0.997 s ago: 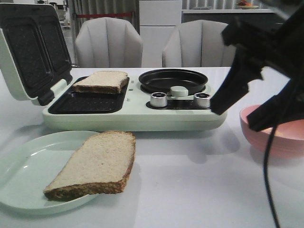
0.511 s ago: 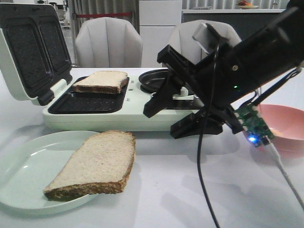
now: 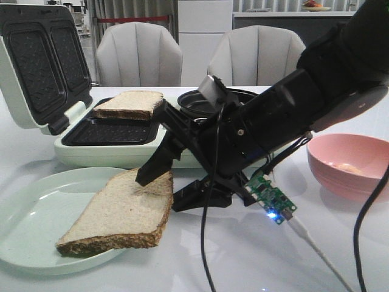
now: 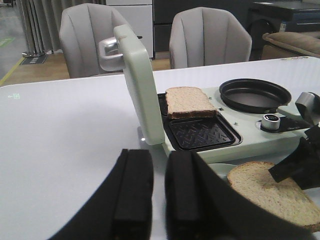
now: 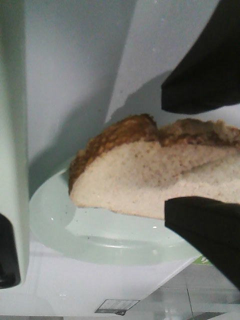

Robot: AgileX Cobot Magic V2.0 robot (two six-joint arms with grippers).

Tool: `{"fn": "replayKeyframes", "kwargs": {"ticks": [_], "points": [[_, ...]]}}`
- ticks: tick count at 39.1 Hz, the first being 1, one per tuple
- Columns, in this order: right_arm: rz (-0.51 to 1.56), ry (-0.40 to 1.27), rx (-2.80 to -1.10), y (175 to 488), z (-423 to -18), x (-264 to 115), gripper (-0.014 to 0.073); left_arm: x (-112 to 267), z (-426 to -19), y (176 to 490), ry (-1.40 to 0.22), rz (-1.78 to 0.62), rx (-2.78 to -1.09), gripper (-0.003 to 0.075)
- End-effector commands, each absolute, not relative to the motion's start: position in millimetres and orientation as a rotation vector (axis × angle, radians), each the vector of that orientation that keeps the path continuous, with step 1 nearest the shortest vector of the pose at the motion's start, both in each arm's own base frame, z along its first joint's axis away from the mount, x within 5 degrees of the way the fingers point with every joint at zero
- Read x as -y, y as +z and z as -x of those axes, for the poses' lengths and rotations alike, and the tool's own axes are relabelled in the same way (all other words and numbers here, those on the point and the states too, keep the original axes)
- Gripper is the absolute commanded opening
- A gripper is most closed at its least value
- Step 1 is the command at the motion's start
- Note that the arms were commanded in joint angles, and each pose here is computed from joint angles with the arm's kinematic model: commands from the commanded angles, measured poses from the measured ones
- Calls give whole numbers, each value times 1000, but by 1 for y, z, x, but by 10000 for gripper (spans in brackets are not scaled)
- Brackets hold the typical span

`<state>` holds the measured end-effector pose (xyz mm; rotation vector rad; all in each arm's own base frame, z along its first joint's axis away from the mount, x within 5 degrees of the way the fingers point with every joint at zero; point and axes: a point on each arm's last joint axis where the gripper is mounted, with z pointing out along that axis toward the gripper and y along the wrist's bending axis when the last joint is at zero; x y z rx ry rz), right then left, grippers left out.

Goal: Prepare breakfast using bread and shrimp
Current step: 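Reach the right gripper to the second bread slice on the plate, then grasp the bread slice with the right gripper and carry it over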

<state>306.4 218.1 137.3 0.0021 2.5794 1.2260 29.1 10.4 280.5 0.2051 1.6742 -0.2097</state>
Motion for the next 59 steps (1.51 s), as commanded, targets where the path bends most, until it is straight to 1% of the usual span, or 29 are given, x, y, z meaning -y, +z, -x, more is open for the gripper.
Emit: {"fn": "replayKeyframes", "kwargs": {"ticks": [1, 5, 7, 8, 12, 20, 26, 32, 39, 43, 53, 56, 59], "points": [[17, 1342, -2474, 166, -309, -223, 374, -11, -24, 295, -243, -208, -1563, 185], [6, 1347, -2471, 167, -310, -223, 219, -11, -24, 295, -243, -208, -1563, 185], [2, 1349, -2466, 168, -310, -223, 160, -11, -24, 295, -243, -208, -1563, 185], [4, 1350, -2462, 169, -310, -223, 150, -11, -24, 295, -243, -208, -1563, 185], [31, 1357, -2428, 181, -309, -222, 146, -11, -24, 295, -243, -208, -1563, 185], [151, 1376, -2242, 235, -311, -224, 146, -11, -24, 295, -242, -208, -1564, 185], [204, 1398, -2112, 270, -330, -234, 146, -11, -24, 295, -242, -208, -1564, 185], [238, 1409, -2019, 288, -357, -248, 146, -11, -24, 295, -242, -208, -1564, 185], [264, 1406, -1965, 290, -384, -261, 146, -11, -24, 295, -242, -208, -1564, 185], [282, 1385, -1967, 282, -398, -264, 146, -11, -24, 295, -242, -208, -1564, 185], [229, 1336, -2009, 256, -426, -244, 146, -11, -24, 295, -242, -208, -1564, 185], [216, 1337, -2019, 250, -430, -238, 167, -11, -24, 295, -242, -208, -1564, 185], [240, 1379, -2022, 244, -433, -238, 207, -11, -24, 295, -243, -209, -1563, 185]]}}
